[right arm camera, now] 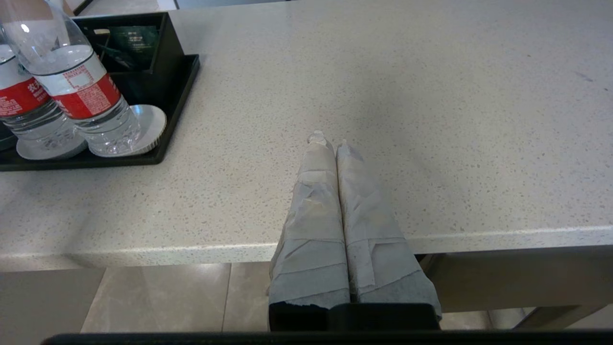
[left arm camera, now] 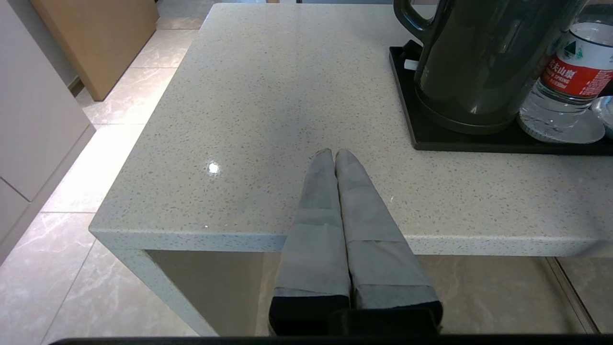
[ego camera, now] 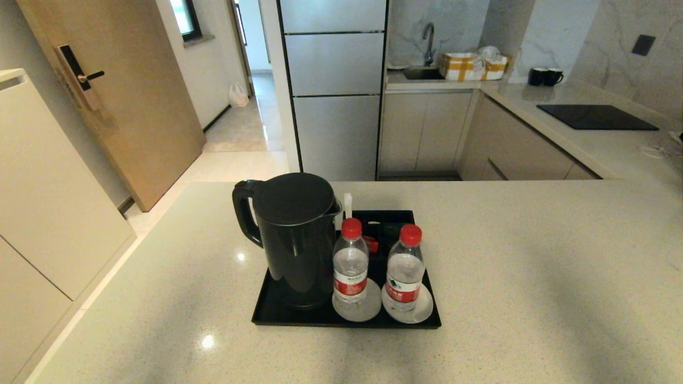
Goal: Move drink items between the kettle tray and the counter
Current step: Pick up the bottled water
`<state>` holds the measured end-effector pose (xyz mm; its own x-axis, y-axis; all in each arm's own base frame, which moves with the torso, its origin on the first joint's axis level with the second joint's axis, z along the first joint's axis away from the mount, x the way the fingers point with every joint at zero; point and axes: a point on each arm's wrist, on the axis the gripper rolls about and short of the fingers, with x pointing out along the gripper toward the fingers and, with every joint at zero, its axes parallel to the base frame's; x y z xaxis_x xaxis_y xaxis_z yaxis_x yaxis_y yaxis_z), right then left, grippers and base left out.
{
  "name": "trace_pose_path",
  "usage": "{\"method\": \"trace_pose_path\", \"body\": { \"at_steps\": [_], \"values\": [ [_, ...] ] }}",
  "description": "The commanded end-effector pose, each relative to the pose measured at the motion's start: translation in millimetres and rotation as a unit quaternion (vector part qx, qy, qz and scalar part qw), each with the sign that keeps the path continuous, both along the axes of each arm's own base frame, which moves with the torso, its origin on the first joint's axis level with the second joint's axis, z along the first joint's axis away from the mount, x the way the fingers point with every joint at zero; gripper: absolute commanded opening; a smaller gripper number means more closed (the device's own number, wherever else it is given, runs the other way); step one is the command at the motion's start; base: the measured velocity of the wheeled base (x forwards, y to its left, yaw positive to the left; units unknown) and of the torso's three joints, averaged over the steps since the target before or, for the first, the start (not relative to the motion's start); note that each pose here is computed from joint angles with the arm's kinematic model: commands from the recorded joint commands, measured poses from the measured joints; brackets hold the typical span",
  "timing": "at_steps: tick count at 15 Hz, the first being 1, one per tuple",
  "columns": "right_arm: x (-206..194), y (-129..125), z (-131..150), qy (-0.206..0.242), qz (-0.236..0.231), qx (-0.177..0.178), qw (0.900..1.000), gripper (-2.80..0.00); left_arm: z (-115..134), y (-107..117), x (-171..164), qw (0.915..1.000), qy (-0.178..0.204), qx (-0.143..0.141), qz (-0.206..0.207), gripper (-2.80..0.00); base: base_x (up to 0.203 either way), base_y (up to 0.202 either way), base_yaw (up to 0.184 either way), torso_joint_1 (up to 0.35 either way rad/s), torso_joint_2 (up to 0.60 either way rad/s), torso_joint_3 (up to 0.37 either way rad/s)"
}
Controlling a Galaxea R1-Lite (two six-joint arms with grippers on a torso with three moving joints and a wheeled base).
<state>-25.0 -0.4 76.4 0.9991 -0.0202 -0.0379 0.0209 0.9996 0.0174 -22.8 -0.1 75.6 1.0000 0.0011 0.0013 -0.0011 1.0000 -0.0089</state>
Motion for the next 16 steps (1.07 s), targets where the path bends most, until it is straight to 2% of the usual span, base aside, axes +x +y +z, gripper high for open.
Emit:
{"method": "trace_pose_path", "body": {
  "at_steps": [1, 13, 15, 16],
  "values": [
    [-0.1, 0.0, 0.2, 0.0, 0.0, 0.0, 1.0, -2.8, 0.1, 0.0, 0.1, 1.0, 0.001, 0.0, 0.0, -2.8, 0.0, 0.0, 0.0, 0.0, 0.0, 0.0],
    [-1.0, -0.1, 0.9, 0.003, -0.001, -0.001, 1.0, -2.8, 0.1, 0.0, 0.1, 1.0, 0.001, 0.0, 0.0, -2.8, 0.0, 0.0, 0.0, 0.0, 0.0, 0.0],
    [-2.9, -0.1, 20.2, -0.005, -0.001, 0.003, 1.0, -2.8, 0.1, 0.0, 0.1, 1.0, 0.001, 0.0, 0.0, -2.8, 0.0, 0.0, 0.0, 0.0, 0.0, 0.0],
    [-4.0, 0.0, 45.0, -0.015, 0.0, 0.014, 1.0, -2.8, 0.1, 0.0, 0.1, 1.0, 0.001, 0.0, 0.0, -2.8, 0.0, 0.0, 0.0, 0.0, 0.0, 0.0]
  ]
}}
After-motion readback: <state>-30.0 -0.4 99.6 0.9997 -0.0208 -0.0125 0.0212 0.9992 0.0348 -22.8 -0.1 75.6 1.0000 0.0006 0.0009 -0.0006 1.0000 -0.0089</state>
